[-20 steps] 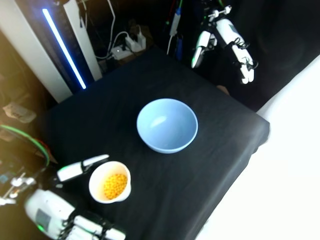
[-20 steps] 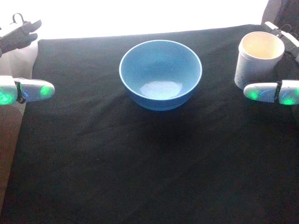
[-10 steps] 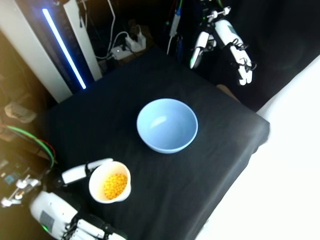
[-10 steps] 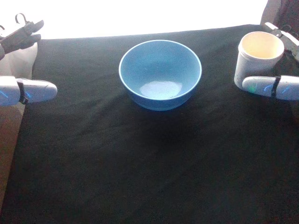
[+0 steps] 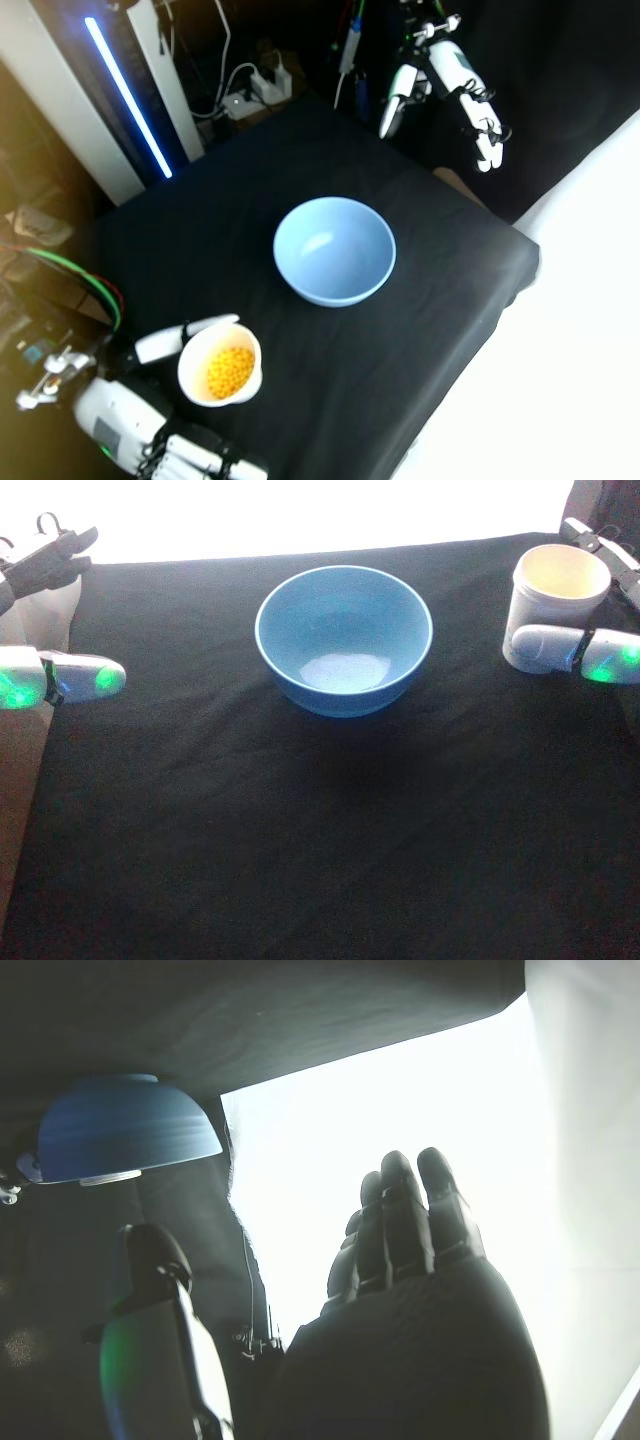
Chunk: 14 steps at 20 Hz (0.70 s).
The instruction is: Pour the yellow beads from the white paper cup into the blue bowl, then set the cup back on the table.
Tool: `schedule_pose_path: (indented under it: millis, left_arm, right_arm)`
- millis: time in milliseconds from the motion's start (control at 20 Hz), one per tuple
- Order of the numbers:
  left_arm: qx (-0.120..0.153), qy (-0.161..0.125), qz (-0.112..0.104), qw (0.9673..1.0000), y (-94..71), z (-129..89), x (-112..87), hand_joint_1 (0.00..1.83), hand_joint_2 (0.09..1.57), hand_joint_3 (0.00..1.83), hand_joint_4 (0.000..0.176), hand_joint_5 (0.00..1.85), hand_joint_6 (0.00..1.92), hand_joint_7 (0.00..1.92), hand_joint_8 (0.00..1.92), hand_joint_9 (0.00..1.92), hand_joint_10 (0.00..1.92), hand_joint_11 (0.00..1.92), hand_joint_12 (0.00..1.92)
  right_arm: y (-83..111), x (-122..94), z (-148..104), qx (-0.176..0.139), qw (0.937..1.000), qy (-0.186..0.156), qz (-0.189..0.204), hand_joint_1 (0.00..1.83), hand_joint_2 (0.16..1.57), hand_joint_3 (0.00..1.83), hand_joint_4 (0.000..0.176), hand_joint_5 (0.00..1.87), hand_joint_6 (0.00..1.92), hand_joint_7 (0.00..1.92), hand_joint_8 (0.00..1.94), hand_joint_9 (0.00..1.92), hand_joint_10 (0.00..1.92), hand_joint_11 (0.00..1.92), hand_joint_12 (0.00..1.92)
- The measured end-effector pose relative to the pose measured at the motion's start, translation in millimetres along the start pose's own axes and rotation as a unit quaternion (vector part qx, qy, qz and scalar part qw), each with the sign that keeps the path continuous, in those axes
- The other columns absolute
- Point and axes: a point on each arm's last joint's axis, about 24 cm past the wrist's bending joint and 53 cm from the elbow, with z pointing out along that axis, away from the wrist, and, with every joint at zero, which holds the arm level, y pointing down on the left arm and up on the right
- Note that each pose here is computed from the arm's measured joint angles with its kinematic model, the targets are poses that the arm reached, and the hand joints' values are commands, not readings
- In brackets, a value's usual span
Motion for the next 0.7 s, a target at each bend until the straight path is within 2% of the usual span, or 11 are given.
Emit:
schedule_pose_path:
  millis: [50,100,200,300,350,400,450,500,550,650,700]
  left_arm:
    - [-0.001,0.0,0.0,1.0,0.3,0.0,0.1,0.6,0.91,0.01,0.022,0.0,0.0,0.21,0.0,0.28,0.0,0.01,0.37]
    - [-0.001,0.001,0.0,1.0,0.4,0.0,0.3,0.61,0.91,0.0,0.033,0.0,0.0,0.22,0.0,0.28,0.0,0.0,0.37]
    - [-0.001,0.001,0.0,1.0,0.7,0.1,0.5,0.61,0.91,0.0,0.033,0.0,0.0,0.22,0.01,0.29,0.0,0.0,0.37]
    - [-0.003,0.0,0.0,1.0,1.8,0.4,0.1,0.62,0.92,0.0,0.029,0.0,0.0,0.19,0.0,0.29,0.0,0.0,0.34]
    - [-0.002,0.001,0.0,1.0,1.7,0.4,0.2,0.63,0.93,0.0,0.03,0.0,0.0,0.2,0.0,0.3,0.0,0.0,0.4]
    - [-0.002,0.001,-0.001,1.0,1.6,0.6,1.3,0.66,0.94,0.0,0.034,0.0,0.0,0.21,0.0,0.31,0.0,0.0,0.42]
    - [-0.003,0.002,-0.001,1.0,1.9,0.8,1.9,0.66,0.94,0.0,0.034,0.0,0.0,0.21,0.0,0.31,0.0,0.0,0.42]
    - [-0.004,0.004,-0.001,1.0,2.7,0.8,2.9,0.67,0.95,0.0,0.026,0.0,0.0,0.22,0.01,0.32,0.01,0.0,0.42]
    - [-0.005,0.004,-0.001,1.0,3.0,0.9,3.1,0.68,0.96,0.01,0.024,0.0,0.0,0.22,0.0,0.31,0.0,0.0,0.42]
    - [-0.005,0.003,0.0,1.0,3.7,1.2,2.5,0.7,0.97,0.0,0.023,0.0,0.0,0.21,0.0,0.3,0.0,0.0,0.33]
    - [-0.005,0.003,0.0,1.0,3.8,1.2,2.3,0.71,0.97,0.0,0.025,0.0,0.0,0.22,0.0,0.31,0.0,0.0,0.37]
  right_arm:
    - [-0.6,0.3,-0.1,0.0,1.0,-0.002,0.002,0.73,0.67,0.02,0.128,0.1,0.01,0.0,0.0,0.0,0.0,0.0,0.0]
    - [-1.3,0.5,-0.2,0.0,1.0,-0.003,0.005,0.73,0.68,0.02,0.113,0.1,0.01,0.0,0.0,0.0,0.0,0.0,0.0]
    - [-1.9,1.3,-0.3,0.0,1.0,-0.003,0.006,0.72,0.67,0.01,0.11,0.11,0.01,0.0,0.0,0.0,0.0,0.0,0.0]
    - [-3.3,3.1,-0.5,0.0,1.0,-0.002,0.007,0.74,0.66,0.01,0.102,0.14,0.02,0.0,0.0,0.0,0.0,0.0,0.0]
    - [-3.5,3.4,-0.5,0.001,1.0,-0.002,0.007,0.74,0.67,0.0,0.094,0.2,0.01,0.01,0.0,0.0,0.0,0.0,0.0]
    - [-3.6,3.3,-0.5,0.001,1.0,-0.002,0.009,0.75,0.68,0.0,0.062,0.29,0.01,0.01,0.0,0.0,0.0,0.0,0.0]
    - [-3.3,3.2,-0.5,0.0,1.0,-0.002,0.009,0.75,0.68,0.0,0.062,0.29,0.01,0.01,0.0,0.0,0.0,0.0,0.0]
    - [-2.4,3.2,-0.5,-0.002,0.9999,-0.002,0.01,0.76,0.67,0.0,0.038,0.35,0.01,0.0,0.0,0.0,0.0,0.0,0.0]
    - [-2.3,3.2,-0.5,-0.002,0.9999,-0.002,0.011,0.76,0.67,0.0,0.03,0.42,0.01,0.03,0.0,0.0,0.0,0.0,0.0]
    - [-2.2,3.2,-0.5,-0.002,0.9999,-0.002,0.011,0.77,0.74,0.0,0.072,0.68,0.01,0.18,0.01,0.02,0.0,0.0,0.0]
    - [-2.2,3.2,-0.5,-0.002,0.9999,-0.002,0.011,0.76,0.77,0.0,0.091,0.72,0.01,0.22,0.0,0.05,0.01,0.0,0.0]
